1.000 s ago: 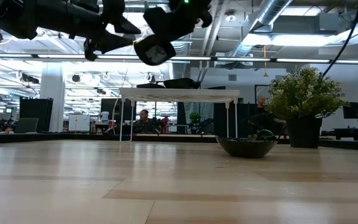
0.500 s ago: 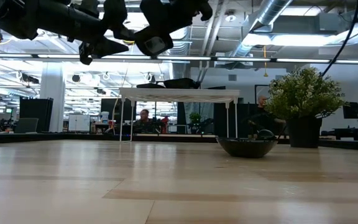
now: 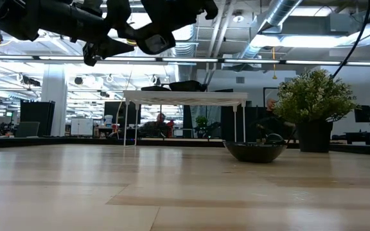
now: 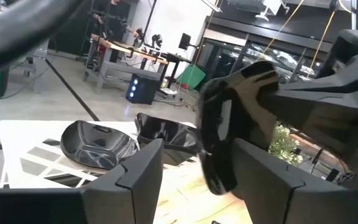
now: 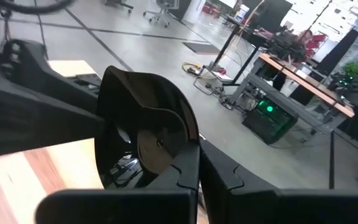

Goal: Pick & Place Mini shaped plates
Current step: Stack the leaf-shaped plate on top of the other leaf-shaped plates on the shelf

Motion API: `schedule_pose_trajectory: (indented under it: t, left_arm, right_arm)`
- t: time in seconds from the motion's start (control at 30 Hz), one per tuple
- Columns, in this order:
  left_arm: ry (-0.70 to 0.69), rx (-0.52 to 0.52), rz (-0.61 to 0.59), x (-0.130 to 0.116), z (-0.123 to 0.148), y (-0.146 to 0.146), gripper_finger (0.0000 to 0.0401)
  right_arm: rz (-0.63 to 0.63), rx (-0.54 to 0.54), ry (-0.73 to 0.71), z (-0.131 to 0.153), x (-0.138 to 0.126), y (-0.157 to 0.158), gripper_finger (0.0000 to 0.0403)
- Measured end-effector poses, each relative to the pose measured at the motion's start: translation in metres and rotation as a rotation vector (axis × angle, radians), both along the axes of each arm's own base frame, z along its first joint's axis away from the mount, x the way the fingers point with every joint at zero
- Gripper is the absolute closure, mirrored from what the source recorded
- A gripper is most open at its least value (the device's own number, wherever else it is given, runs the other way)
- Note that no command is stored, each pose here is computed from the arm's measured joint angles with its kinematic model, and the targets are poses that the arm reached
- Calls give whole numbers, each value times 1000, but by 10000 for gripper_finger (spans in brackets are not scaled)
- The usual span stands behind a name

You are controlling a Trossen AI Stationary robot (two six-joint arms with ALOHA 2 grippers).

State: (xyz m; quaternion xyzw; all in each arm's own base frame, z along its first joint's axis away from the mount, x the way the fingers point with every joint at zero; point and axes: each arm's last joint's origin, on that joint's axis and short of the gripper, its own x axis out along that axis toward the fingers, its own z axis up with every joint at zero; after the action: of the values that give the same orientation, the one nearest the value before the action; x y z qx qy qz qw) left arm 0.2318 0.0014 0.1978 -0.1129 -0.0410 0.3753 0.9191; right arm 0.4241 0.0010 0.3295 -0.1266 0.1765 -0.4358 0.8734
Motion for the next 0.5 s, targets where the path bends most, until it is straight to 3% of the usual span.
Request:
schedule_pose_trajectory:
  t: [0.17, 0.5]
  left_arm:
    - [-4, -4, 9, 0, 0, 3, 211]
    - [-47, -54, -88, 2, 0, 6, 213]
  right_arm:
    - [8, -2, -1, 0, 0, 3, 403]
    - [17, -4, -8, 1, 0, 7, 403]
